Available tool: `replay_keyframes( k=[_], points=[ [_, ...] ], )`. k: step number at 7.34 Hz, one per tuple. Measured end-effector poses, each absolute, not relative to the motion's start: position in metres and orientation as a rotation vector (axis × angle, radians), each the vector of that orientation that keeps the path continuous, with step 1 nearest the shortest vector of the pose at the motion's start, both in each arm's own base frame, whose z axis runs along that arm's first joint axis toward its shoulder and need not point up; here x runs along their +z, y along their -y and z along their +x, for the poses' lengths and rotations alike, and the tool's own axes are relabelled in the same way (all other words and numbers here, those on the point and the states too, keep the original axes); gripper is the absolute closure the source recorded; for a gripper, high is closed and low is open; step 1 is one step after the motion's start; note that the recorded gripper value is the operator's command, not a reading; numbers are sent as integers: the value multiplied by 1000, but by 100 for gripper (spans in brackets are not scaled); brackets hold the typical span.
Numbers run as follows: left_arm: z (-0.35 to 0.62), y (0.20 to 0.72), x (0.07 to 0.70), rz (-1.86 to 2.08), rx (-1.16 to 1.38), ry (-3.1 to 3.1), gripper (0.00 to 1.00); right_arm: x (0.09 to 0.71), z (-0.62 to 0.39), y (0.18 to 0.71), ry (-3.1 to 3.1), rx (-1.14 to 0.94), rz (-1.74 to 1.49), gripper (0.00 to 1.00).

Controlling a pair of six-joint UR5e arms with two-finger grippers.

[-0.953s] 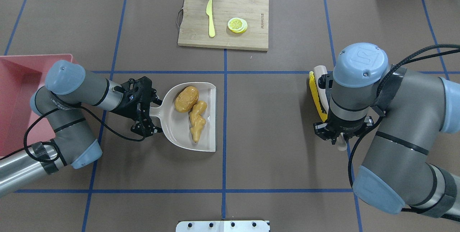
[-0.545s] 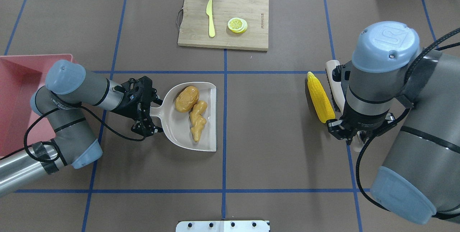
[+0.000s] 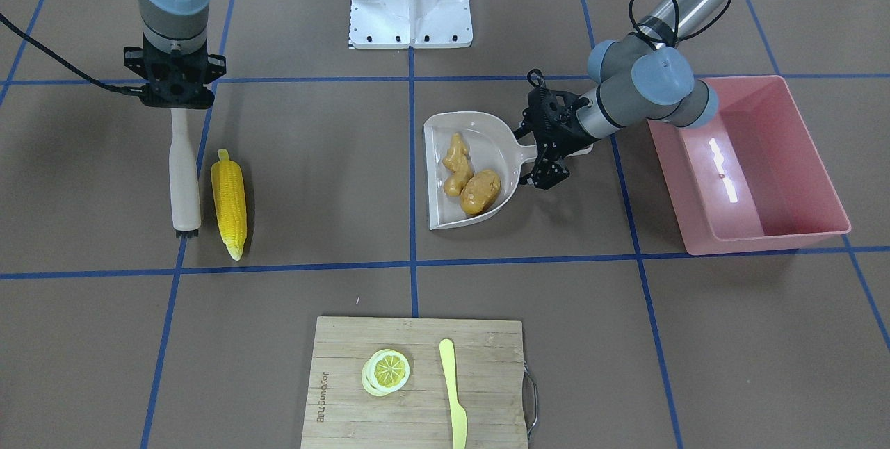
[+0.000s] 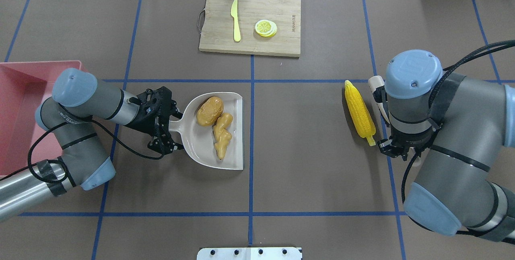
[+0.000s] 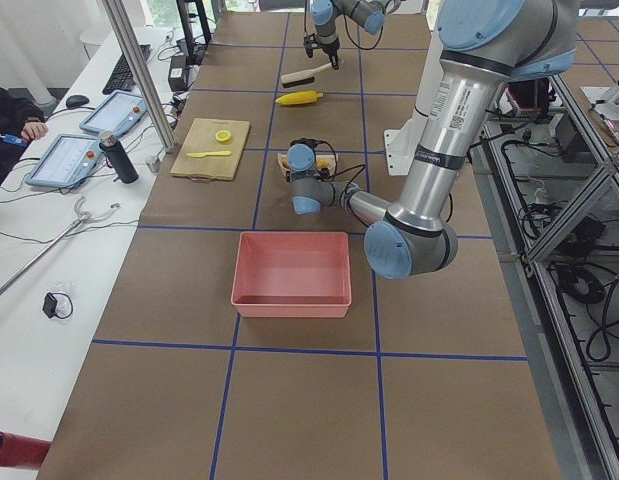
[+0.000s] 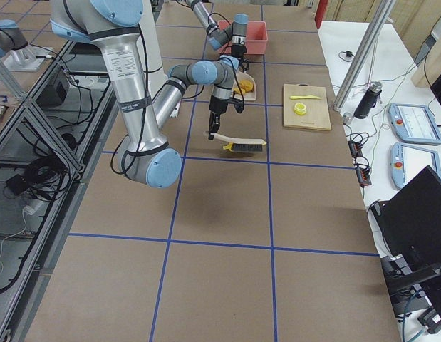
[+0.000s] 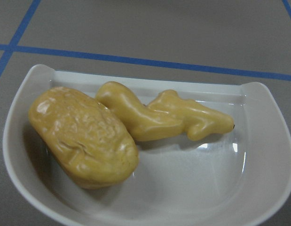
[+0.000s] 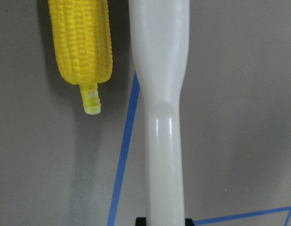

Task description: Sweep and dump trash into bin

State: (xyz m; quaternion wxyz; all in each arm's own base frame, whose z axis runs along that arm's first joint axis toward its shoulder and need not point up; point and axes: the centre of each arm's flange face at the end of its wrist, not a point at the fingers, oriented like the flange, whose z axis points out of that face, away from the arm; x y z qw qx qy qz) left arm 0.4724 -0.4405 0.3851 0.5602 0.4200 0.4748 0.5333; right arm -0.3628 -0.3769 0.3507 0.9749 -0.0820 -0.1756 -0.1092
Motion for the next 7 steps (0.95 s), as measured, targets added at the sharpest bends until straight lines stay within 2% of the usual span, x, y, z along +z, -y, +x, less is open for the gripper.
replay_keyframes(
  k=[3, 7],
  points=[
    [473, 440, 385, 988, 1258, -1120, 2, 367, -397, 388, 436, -222, -156, 100],
    [473, 440, 387, 988, 1259, -1121, 2, 308, -441, 342, 546, -170, -197, 100]
  ],
)
